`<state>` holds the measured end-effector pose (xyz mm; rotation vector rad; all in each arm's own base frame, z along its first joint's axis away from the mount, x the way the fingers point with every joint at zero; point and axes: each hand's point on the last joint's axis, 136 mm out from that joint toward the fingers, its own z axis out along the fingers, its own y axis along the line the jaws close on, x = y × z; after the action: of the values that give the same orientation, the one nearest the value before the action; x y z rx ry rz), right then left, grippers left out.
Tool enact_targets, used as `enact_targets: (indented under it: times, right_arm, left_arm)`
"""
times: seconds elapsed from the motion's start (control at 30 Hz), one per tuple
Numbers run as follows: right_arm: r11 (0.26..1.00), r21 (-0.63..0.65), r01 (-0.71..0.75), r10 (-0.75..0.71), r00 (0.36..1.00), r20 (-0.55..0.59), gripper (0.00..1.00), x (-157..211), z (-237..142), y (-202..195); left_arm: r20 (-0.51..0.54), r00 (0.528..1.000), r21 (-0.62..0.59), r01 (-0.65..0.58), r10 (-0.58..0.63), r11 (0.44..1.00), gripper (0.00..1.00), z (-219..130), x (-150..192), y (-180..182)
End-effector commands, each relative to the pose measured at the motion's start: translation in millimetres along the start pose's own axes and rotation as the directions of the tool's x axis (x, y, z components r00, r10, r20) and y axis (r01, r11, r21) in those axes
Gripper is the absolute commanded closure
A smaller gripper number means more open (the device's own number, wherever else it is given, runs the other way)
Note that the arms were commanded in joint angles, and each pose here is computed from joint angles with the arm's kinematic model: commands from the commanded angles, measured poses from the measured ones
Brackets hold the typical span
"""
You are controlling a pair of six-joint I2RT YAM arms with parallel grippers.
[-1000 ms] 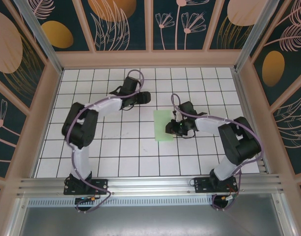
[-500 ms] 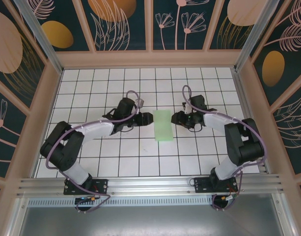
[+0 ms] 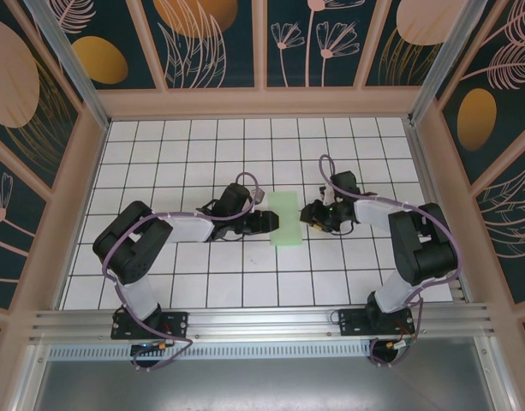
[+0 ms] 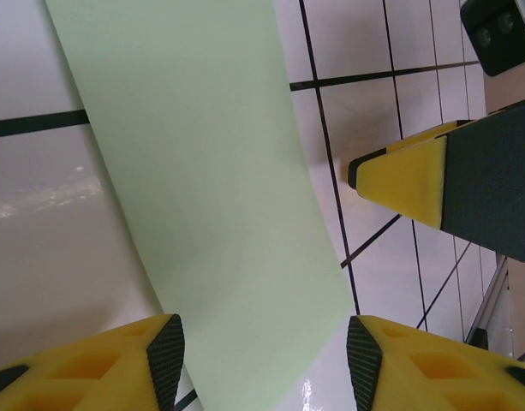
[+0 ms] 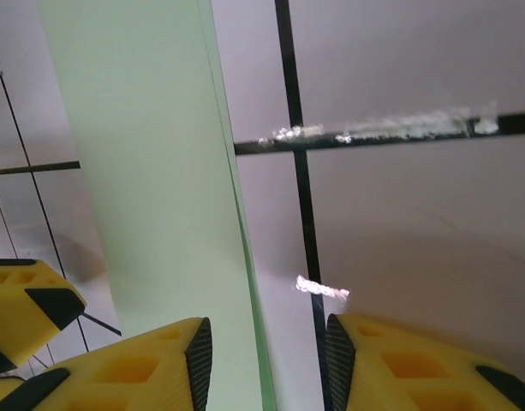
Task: Fold a paper plane with a square sheet of paper (fold left side to right side)
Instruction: Fold the triangle a second time at the center of the table.
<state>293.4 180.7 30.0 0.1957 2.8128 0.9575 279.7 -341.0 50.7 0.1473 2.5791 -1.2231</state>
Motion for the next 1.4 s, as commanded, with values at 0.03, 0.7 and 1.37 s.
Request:
enact_targets:
  times: [0.03,0.7,1.37]
  right_arm:
    - [0.998,-0.048,-0.034,0.031,0.998,-0.055,0.58,17,-10,7]
    - [0.996,-0.056,-0.062,0.055,0.991,-0.120,0.59,34,-5,1]
    - [0.997,-0.060,-0.053,0.041,0.980,-0.194,0.63,47,8,4]
  left_arm:
    - [-0.015,1.000,0.050,-0.009,0.010,0.999,0.44,5,0,-13]
    - [-0.105,0.994,-0.011,-0.024,0.023,1.000,0.45,17,21,2]
    - [-0.129,0.992,-0.069,-0.016,0.007,0.997,0.45,12,39,22]
